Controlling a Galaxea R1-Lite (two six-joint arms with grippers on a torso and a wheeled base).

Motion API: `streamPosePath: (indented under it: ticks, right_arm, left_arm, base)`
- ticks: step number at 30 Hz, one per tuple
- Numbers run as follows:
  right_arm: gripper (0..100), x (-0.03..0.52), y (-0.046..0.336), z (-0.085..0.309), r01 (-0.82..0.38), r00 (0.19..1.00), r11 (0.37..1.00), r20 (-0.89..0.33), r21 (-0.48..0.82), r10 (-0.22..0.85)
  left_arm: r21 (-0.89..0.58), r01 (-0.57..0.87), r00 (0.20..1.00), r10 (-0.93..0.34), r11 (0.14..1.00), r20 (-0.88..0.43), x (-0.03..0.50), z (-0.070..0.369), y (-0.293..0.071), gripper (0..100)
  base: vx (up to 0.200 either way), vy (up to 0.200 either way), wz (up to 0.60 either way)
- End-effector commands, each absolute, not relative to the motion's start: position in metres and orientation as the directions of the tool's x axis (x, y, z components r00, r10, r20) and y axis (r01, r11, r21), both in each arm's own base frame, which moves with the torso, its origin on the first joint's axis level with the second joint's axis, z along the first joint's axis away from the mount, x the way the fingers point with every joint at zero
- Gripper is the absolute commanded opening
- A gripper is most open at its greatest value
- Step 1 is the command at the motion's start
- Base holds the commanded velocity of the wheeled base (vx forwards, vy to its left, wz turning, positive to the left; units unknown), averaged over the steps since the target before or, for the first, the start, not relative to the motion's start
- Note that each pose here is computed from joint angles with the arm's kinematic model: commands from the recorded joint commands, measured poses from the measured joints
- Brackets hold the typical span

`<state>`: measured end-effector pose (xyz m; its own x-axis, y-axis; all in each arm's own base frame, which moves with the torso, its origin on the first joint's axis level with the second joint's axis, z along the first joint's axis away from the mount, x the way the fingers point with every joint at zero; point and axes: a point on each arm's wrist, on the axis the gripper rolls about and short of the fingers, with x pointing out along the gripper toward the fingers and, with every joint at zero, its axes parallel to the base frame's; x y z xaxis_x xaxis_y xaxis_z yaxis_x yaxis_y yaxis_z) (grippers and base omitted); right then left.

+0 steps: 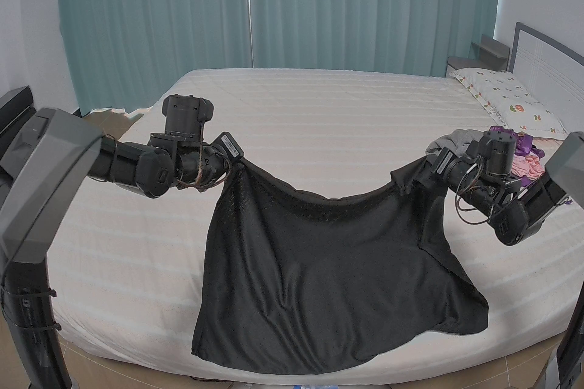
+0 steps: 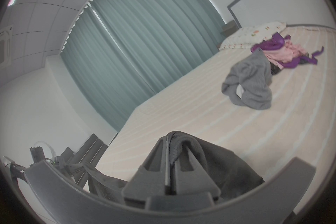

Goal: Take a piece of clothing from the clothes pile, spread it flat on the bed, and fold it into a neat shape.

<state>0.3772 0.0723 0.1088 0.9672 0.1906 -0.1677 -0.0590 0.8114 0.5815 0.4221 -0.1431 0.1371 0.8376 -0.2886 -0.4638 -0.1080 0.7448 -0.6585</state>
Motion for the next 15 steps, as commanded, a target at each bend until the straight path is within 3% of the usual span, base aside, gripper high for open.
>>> streamPosePath:
  ticks: [1,5,6,15]
  right_arm:
    - [0,0.397,0.07,0.054,0.043,0.952,0.807,-0.268,0.589,0.145]
    - [0,0.406,0.069,0.033,0.08,0.944,0.811,-0.306,0.579,0.125]
    - [100,0.408,0.069,0.028,0.085,0.941,0.812,-0.313,0.577,0.125]
    - [100,0.412,0.055,0.008,0.148,0.923,0.812,-0.374,0.564,0.091]
  left_arm:
    - [-0.625,-0.169,0.822,-0.241,0.762,-0.516,0.444,0.094,-0.15,0]
    - [-0.603,-0.199,0.801,-0.226,0.773,-0.554,0.449,0.072,-0.152,0]
    - [-0.599,-0.203,0.797,-0.225,0.774,-0.56,0.45,0.067,-0.152,100]
    - [-0.58,-0.278,0.777,-0.175,0.765,-0.604,0.453,0.055,-0.143,100]
  base:
    - [0.0,0.0,0.0]
    - [0.0,0.0,0.0]
    - [0.0,0.0,0.0]
    - [0.0,0.0,0.0]
